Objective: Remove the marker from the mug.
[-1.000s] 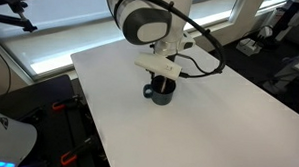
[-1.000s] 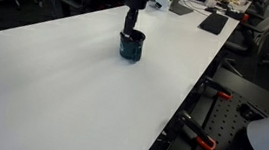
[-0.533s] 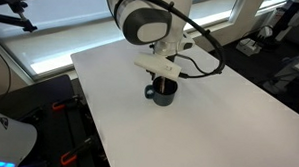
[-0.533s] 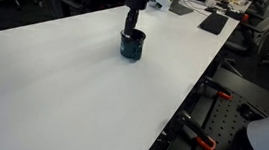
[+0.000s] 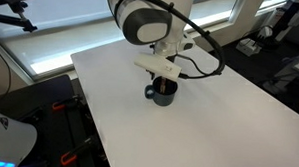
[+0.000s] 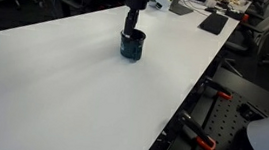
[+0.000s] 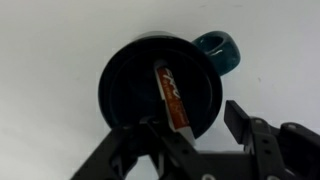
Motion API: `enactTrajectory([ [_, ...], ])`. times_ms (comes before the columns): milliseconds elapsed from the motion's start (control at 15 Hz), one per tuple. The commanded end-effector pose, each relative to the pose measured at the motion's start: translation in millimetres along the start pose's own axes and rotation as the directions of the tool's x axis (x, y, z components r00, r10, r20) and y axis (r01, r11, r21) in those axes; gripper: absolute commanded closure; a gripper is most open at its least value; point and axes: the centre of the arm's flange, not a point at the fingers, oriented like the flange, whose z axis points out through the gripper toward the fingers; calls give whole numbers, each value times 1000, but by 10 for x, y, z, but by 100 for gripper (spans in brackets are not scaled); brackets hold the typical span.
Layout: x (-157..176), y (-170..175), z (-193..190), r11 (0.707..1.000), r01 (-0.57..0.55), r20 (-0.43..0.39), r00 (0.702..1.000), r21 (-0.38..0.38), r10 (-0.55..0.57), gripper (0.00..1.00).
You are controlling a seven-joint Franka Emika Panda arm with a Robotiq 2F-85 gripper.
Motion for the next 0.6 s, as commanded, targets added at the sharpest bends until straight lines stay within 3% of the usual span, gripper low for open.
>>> enactTrajectory([
  [0, -31, 28, -142, 1000, 4, -24, 1000, 30, -3, 36],
  [267, -34, 66, -170, 999, -7, -43, 999, 38, 9, 38],
  [533, -26, 95, -186, 999, -25, -48, 998, 39, 27, 46],
])
